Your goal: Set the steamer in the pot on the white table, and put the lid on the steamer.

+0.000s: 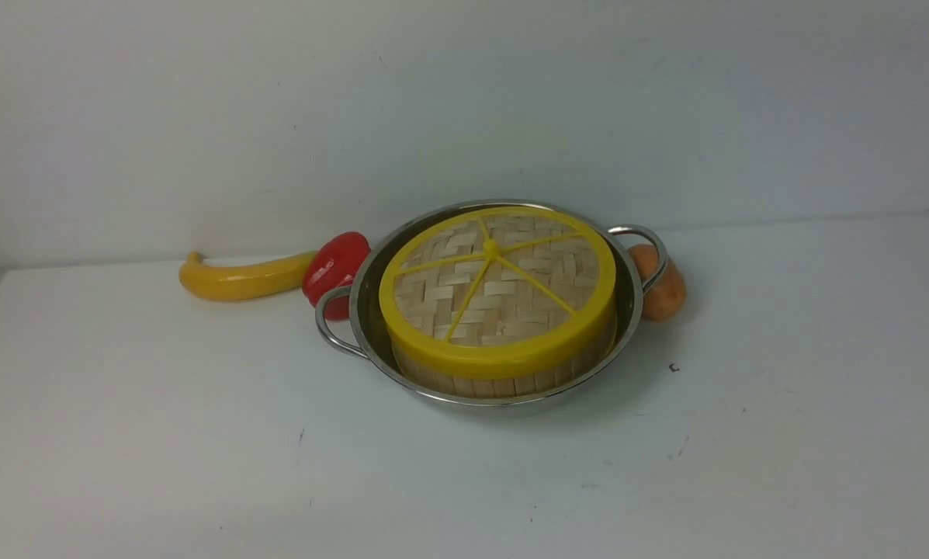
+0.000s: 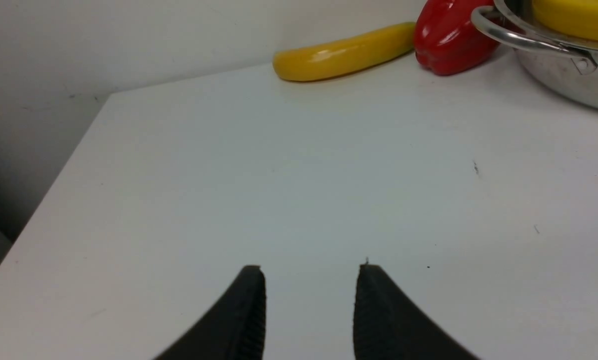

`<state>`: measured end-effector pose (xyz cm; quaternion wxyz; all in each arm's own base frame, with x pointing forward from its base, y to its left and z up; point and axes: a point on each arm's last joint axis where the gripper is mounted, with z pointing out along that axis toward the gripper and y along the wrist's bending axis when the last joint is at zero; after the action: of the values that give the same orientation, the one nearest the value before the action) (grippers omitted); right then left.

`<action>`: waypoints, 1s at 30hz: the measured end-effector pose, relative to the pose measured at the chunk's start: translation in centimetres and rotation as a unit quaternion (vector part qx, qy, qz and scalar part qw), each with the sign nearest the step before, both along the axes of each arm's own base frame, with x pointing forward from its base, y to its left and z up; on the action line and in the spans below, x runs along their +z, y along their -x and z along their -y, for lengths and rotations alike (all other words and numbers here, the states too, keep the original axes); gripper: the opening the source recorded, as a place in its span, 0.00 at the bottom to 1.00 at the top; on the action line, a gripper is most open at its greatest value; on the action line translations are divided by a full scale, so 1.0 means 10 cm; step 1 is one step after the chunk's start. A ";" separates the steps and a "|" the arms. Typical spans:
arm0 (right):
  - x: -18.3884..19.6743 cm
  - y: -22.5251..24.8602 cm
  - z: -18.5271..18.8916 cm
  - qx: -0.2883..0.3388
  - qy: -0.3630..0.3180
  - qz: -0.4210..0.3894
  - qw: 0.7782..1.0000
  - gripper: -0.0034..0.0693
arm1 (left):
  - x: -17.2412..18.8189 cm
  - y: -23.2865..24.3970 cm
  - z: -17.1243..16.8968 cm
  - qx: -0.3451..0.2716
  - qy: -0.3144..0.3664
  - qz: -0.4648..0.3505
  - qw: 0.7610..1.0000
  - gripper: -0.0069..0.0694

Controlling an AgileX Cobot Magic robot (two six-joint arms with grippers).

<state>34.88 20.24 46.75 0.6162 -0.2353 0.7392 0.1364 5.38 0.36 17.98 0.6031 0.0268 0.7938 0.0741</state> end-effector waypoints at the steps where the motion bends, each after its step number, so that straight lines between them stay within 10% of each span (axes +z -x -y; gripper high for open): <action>1: 0.00 0.00 0.00 0.000 -0.004 -0.002 1.000 0.05 | 0.00 0.00 0.00 0.000 0.000 0.000 1.000 0.41; 10: -0.06 0.15 0.17 -0.032 0.049 -0.094 0.994 0.10 | 0.00 0.00 0.00 0.000 0.000 0.000 1.000 0.41; 16: 0.10 0.71 0.90 -0.181 0.095 -0.179 0.962 0.14 | 0.00 0.00 0.00 0.000 0.000 0.000 1.000 0.41; 30: -0.38 2.43 2.21 -0.369 -0.015 -0.046 0.928 0.23 | 0.00 0.00 0.00 0.000 0.000 0.000 1.000 0.41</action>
<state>10.58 -1.81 42.96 0.5920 0.0697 0.7991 -0.0783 5.38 0.36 17.98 0.6031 0.0268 0.7938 0.0741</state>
